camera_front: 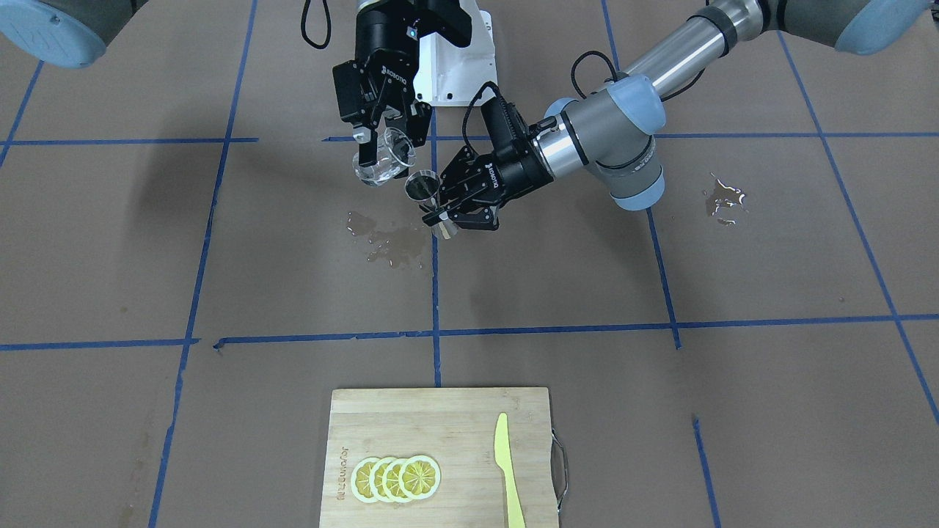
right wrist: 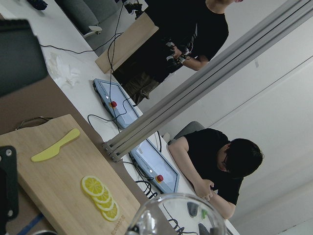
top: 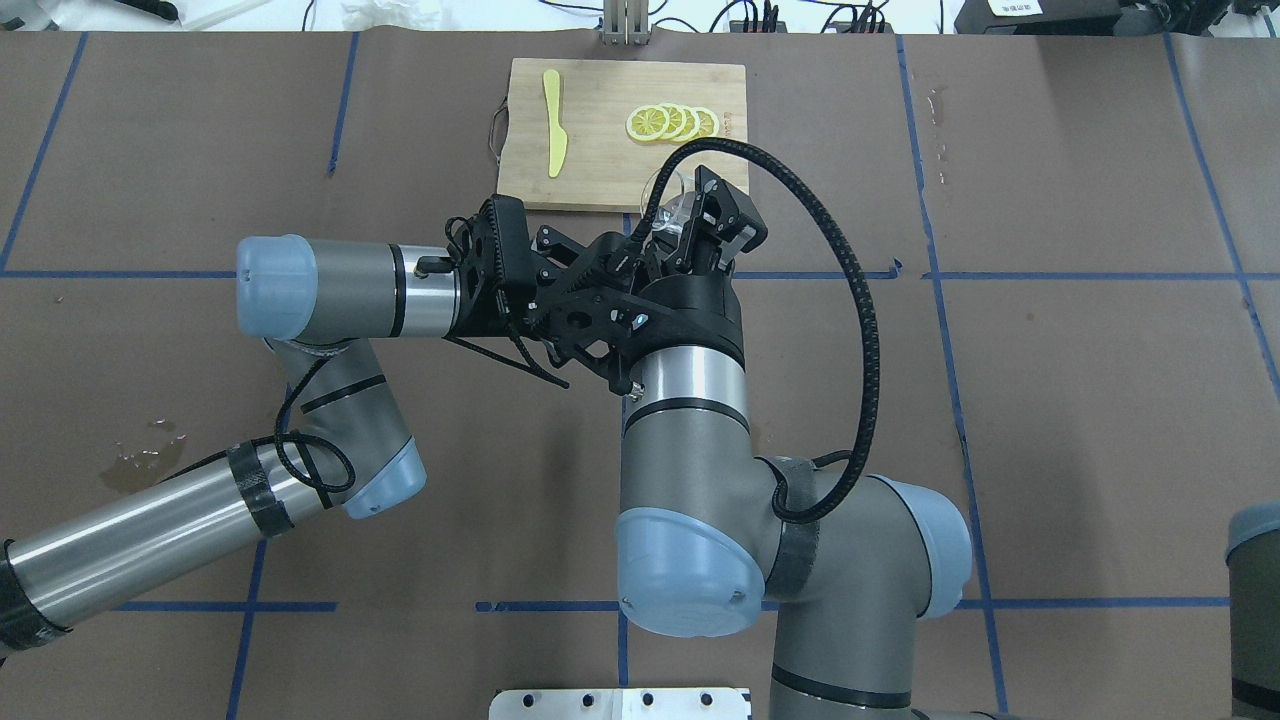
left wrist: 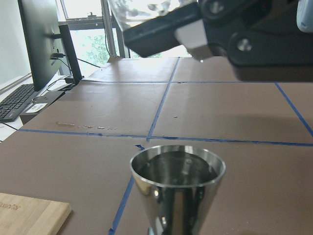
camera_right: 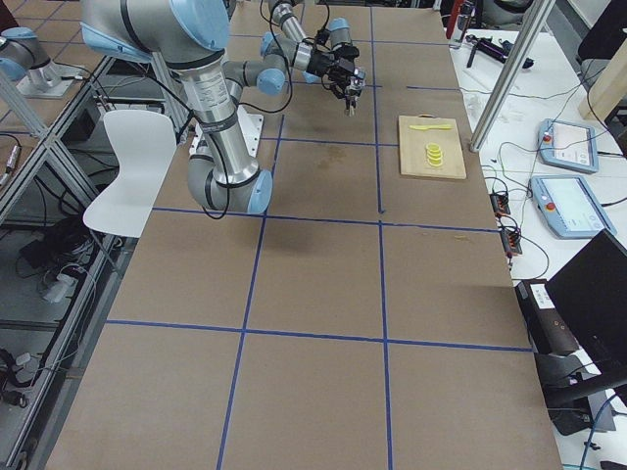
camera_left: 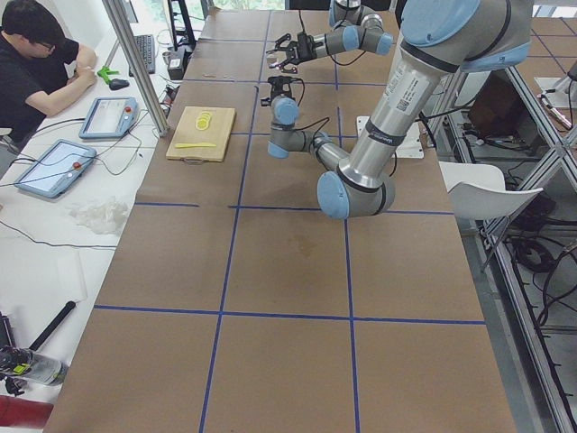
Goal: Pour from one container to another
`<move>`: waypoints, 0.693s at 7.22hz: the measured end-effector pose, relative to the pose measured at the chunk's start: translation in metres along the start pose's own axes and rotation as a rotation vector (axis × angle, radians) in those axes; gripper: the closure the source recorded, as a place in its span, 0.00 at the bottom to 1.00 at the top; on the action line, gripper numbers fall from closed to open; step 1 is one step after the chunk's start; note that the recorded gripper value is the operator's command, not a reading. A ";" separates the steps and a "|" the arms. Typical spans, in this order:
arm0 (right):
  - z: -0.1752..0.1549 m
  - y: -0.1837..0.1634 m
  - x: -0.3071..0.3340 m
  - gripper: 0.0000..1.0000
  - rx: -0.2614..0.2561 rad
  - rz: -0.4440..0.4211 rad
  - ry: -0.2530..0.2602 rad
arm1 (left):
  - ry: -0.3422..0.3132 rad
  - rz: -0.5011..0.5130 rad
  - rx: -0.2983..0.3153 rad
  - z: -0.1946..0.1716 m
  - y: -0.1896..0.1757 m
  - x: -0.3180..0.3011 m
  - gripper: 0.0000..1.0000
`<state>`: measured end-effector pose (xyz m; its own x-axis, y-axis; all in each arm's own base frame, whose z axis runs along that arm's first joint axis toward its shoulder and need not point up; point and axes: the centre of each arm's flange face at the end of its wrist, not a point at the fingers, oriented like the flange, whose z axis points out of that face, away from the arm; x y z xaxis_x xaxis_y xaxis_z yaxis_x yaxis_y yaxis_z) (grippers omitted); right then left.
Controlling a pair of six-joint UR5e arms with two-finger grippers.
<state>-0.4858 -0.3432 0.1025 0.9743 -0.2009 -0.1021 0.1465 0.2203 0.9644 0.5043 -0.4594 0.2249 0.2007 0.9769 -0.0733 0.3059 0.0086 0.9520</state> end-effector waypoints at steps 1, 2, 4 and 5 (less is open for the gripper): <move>0.000 0.001 0.001 1.00 0.002 0.010 -0.003 | 0.000 0.000 0.000 0.000 0.000 0.000 1.00; 0.000 0.002 0.002 1.00 0.002 0.013 -0.004 | -0.001 0.000 0.001 -0.001 0.000 0.000 1.00; 0.000 0.003 0.002 1.00 0.002 0.014 -0.004 | -0.007 0.002 0.003 -0.004 -0.001 -0.004 1.00; 0.000 0.005 0.002 1.00 0.001 0.011 -0.004 | -0.013 0.004 0.007 -0.010 -0.002 -0.007 1.00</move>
<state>-0.4834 -0.3426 0.1067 0.9752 -0.2018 -0.0904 0.1354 0.2217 0.9657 0.4935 -0.4643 0.2266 0.2145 0.9740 -0.0731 0.3118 0.0026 0.9501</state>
